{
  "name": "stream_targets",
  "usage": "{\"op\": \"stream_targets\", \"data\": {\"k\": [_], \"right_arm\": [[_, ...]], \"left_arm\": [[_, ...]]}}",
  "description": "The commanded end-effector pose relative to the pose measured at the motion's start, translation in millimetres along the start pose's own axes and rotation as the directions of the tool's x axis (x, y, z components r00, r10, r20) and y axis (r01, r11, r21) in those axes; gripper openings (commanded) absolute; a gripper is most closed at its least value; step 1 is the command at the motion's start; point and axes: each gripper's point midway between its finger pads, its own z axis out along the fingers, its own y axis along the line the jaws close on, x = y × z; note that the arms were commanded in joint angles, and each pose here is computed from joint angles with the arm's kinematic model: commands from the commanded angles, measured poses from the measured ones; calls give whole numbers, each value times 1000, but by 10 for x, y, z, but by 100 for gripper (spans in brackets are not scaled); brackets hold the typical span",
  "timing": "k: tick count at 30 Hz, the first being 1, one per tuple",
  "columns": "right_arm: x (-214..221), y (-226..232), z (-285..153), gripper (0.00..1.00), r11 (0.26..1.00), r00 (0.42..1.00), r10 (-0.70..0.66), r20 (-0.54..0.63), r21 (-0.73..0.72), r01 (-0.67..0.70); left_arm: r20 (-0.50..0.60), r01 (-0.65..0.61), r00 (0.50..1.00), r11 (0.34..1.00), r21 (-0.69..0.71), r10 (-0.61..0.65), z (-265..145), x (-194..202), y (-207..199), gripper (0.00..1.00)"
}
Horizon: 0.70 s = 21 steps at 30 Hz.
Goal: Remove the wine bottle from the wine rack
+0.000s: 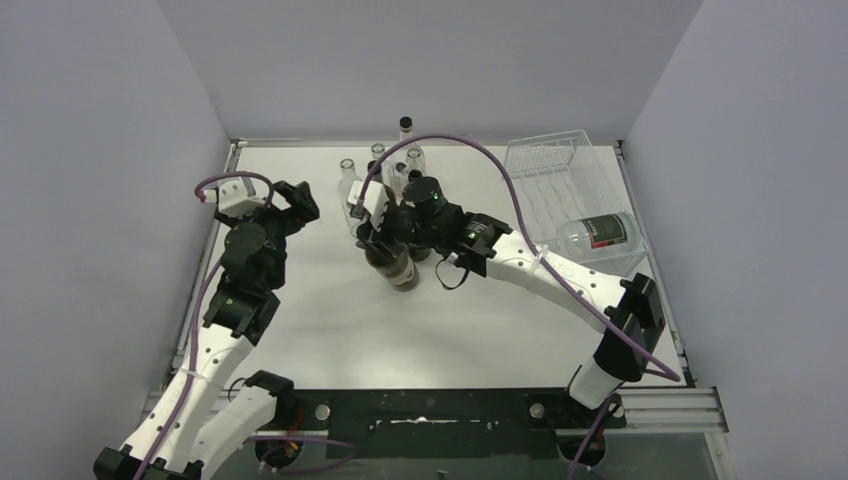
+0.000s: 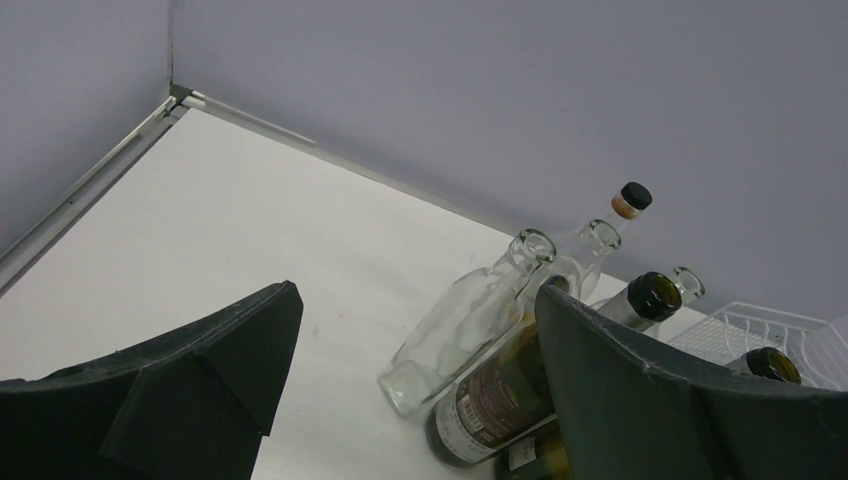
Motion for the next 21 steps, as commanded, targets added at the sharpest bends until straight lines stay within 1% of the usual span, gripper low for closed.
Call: {"op": "stream_targets", "data": {"k": [1, 6, 7, 8, 9, 15, 18, 21], "right_arm": [[-484, -316, -214, 0, 994, 982, 20, 188, 101, -39], [-357, -445, -249, 0, 984, 983, 71, 170, 147, -96], [-338, -452, -262, 3, 983, 982, 77, 170, 152, -103], [-308, -473, -273, 8, 980, 982, 87, 170, 164, -115], [-290, -488, -294, 11, 977, 980, 98, 174, 173, -129], [-179, -533, -426, 15, 963, 968, 146, 204, 196, -186], [-138, -609, -449, 14, 954, 964, 165, 210, 213, -210], [-153, -675, -461, 8, 949, 957, 182, 228, 216, -232]], "left_arm": [[60, 37, 997, 999, 26, -39, -8, -207, -72, 88], [61, 38, 997, 999, 27, -40, -11, -212, -74, 89], [62, 38, 997, 999, 29, -40, -14, -214, -77, 89], [62, 39, 997, 999, 27, -40, -14, -216, -72, 88], [63, 39, 997, 999, 27, -40, -13, -218, -73, 89], [59, 39, 997, 999, 31, -41, -12, -208, -84, 89], [57, 40, 997, 999, 34, -42, -8, -201, -87, 89], [57, 42, 997, 999, 34, -44, -5, -196, -89, 88]]}}
